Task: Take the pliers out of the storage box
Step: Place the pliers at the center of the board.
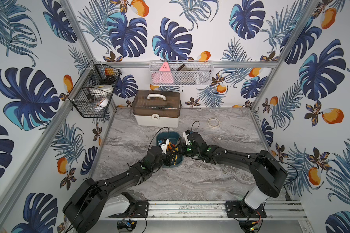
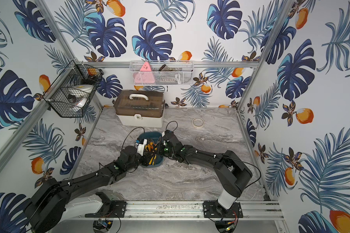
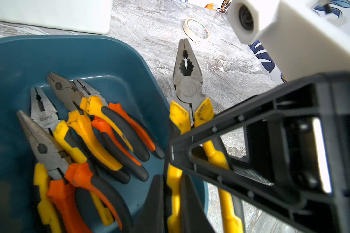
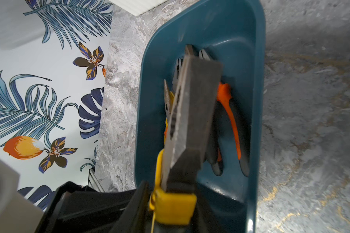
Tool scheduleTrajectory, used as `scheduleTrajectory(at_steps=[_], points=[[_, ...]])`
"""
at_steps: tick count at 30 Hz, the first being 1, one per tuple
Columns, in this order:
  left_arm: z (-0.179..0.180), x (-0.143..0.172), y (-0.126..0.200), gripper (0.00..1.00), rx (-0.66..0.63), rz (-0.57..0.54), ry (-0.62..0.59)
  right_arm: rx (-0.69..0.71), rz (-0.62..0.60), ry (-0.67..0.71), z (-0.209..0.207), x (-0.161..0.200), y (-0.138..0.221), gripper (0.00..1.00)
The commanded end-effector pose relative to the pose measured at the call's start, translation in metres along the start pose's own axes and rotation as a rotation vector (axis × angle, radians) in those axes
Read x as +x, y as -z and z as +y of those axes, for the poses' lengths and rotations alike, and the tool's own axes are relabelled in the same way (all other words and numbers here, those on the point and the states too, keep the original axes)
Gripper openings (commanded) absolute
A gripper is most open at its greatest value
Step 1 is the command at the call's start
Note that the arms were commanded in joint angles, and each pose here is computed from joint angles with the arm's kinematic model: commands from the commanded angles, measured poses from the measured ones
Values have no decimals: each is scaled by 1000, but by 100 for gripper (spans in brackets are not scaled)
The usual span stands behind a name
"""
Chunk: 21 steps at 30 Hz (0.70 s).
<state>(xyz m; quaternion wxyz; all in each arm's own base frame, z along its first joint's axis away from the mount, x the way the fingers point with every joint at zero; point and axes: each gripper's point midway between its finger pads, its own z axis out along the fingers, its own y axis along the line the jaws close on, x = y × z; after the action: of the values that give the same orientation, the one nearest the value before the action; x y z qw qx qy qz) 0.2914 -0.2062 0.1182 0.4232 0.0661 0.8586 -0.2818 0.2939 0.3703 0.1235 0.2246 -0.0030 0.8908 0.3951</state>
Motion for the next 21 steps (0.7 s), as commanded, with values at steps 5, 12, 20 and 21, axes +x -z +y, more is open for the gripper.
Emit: scheduleTrajectory(at_steps=[5, 12, 20, 21], points=[[-9, -19, 0, 2, 37, -72, -18, -41, -8, 38, 14, -5, -2, 0], [7, -27, 13, 89, -51, -139, 9, -43, -59, 79, 23, -15, 20, 0], [59, -24, 21, 99, -351, -146, 121, -151, -38, 137, 26, -36, 56, 0], [60, -25, 21, 99, -362, -144, 125, -130, -42, 148, 19, -42, 62, 0]])
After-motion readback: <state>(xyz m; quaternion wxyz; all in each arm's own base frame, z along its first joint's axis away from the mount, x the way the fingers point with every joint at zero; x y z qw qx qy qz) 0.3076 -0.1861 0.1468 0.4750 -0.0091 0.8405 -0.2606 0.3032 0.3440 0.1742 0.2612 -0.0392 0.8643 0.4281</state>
